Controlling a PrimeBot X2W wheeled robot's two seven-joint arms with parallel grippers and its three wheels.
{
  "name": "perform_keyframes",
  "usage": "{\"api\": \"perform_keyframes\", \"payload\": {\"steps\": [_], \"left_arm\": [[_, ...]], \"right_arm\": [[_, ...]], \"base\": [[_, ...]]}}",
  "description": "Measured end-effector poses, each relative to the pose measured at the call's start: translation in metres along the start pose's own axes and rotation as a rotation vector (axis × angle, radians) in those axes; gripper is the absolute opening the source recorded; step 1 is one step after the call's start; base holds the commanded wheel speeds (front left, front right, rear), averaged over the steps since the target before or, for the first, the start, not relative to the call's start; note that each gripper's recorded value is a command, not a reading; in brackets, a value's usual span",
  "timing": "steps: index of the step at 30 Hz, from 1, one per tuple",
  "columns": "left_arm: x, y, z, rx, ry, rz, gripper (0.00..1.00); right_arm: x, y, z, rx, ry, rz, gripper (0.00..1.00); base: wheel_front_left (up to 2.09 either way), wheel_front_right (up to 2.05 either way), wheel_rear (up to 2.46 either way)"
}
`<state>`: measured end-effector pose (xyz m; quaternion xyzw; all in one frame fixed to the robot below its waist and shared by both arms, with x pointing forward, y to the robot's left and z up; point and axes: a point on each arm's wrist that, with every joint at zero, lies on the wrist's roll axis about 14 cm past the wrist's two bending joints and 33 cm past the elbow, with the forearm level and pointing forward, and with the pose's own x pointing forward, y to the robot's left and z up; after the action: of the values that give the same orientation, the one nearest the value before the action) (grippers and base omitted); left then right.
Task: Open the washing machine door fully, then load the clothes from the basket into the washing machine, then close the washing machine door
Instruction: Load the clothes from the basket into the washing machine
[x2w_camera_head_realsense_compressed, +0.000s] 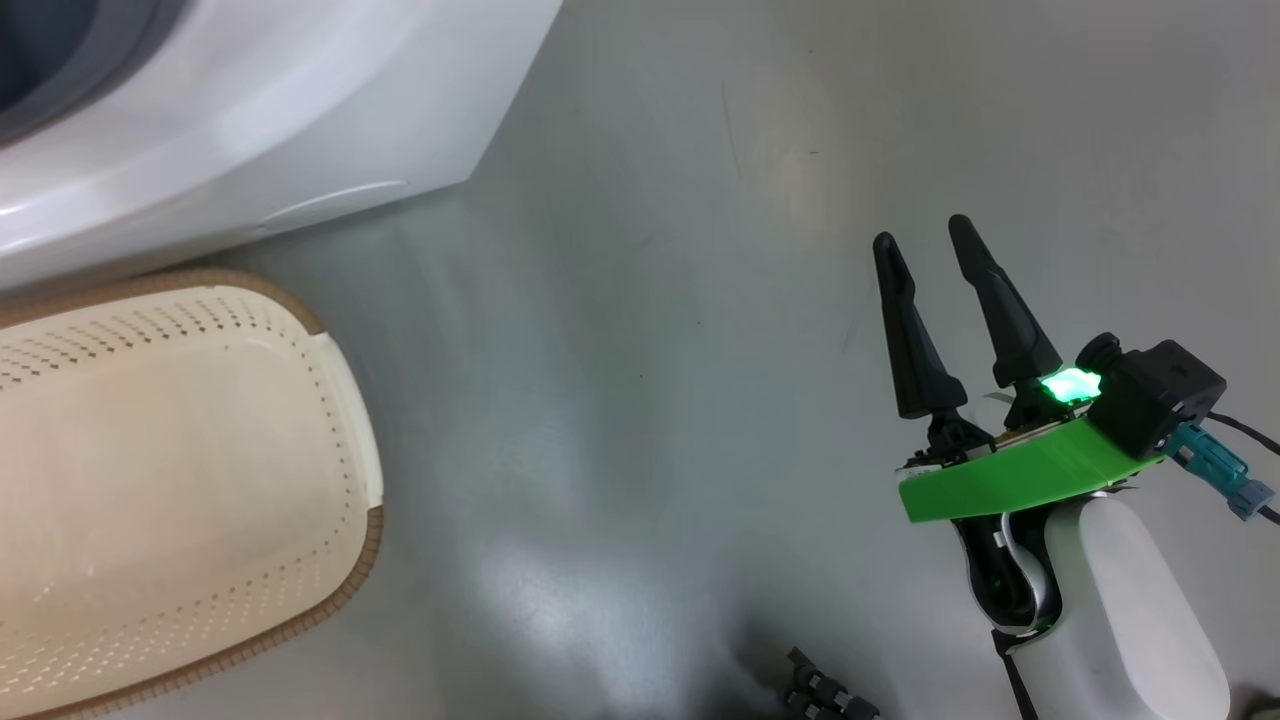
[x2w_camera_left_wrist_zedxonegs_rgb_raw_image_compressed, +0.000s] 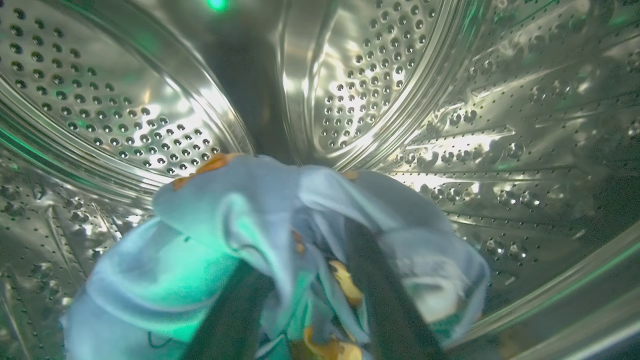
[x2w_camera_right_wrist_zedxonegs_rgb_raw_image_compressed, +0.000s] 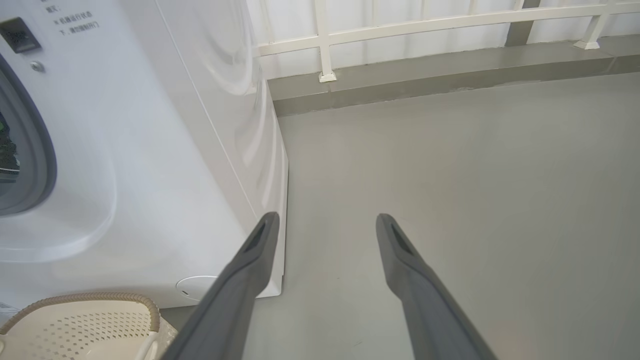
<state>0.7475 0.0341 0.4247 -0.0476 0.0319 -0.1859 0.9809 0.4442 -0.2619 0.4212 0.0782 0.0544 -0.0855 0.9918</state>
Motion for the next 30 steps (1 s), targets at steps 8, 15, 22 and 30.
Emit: {"api": "perform_keyframes", "payload": {"steps": [8,15,22,30], "left_arm": [[-0.008,-0.007,0.001,-0.016,0.026,-0.013,1.0],[-0.026,-0.014,0.018,-0.04,-0.004,-0.024,1.0],[-0.064,-0.02,0.016,-0.042,0.011,-0.03,1.0],[-0.114,-0.03,0.035,-0.04,-0.022,-0.043,1.0]], "right_arm": [[0.007,0.011,0.005,0.015,-0.019,0.033,1.0],[0.009,0.023,0.017,0.026,-0.052,0.067,1.0],[0.006,0.036,0.034,0.034,-0.092,0.102,1.0],[-0.002,0.046,0.059,0.04,-0.149,0.146,1.0]], "base": [[0.0,0.0,0.0],[0.0,0.0,0.0],[0.0,0.0,0.0],[0.0,0.0,0.0]]}}
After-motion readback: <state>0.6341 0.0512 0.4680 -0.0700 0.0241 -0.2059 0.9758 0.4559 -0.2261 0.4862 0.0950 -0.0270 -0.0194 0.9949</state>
